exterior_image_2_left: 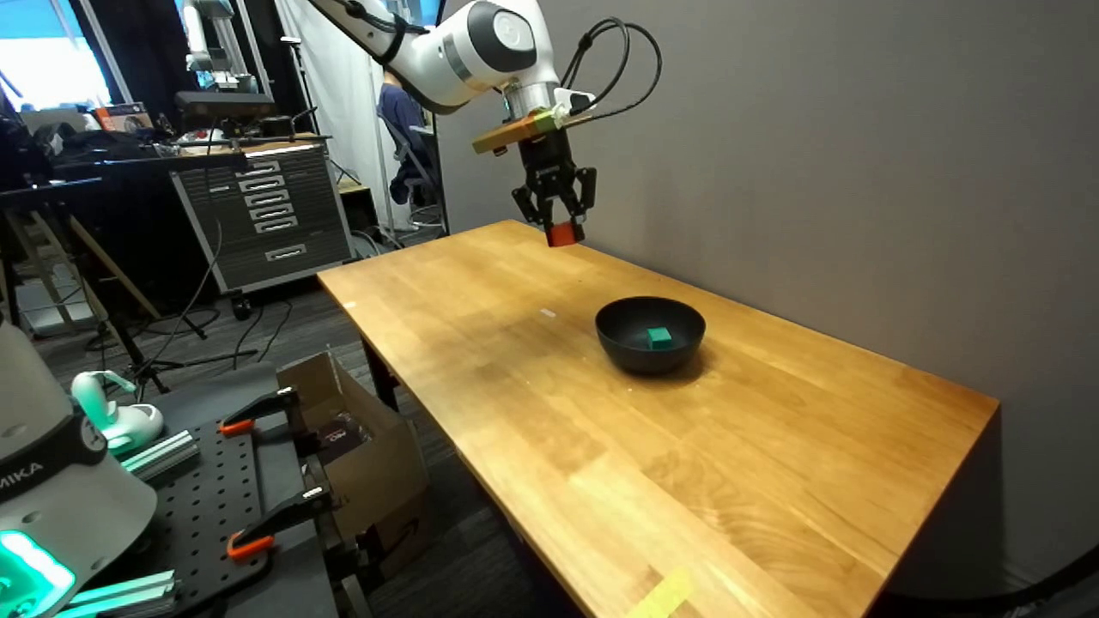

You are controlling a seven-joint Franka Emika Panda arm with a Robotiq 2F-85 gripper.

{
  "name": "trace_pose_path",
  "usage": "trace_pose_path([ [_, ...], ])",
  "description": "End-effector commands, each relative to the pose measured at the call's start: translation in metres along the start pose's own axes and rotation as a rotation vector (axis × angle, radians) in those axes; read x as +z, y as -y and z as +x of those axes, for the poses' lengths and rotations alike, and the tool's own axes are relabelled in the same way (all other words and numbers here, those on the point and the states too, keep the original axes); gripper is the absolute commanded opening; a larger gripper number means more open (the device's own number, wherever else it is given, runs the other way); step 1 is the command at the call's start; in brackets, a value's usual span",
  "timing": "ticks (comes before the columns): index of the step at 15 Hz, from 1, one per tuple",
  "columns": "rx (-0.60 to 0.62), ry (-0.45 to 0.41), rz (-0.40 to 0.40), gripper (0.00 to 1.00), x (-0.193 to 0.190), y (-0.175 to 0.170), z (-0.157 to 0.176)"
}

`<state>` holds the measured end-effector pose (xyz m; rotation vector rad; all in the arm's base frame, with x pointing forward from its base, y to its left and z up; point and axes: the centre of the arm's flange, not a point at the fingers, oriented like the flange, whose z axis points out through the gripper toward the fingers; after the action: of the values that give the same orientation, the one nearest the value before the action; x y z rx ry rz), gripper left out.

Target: Pick up the blue block and put it in the black bowl, then pick up the orange block and put it in the black bowl.

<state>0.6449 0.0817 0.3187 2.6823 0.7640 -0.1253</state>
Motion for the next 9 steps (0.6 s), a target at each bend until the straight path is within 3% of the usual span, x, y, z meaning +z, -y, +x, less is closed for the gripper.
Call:
trace_pose_path([
  [1,0.022,-0.002,-0.02,0.22,-0.007,-0.004,-0.013],
  [9,0.091,0.025,-0.065,0.22,0.008,-0.036,-0.019],
])
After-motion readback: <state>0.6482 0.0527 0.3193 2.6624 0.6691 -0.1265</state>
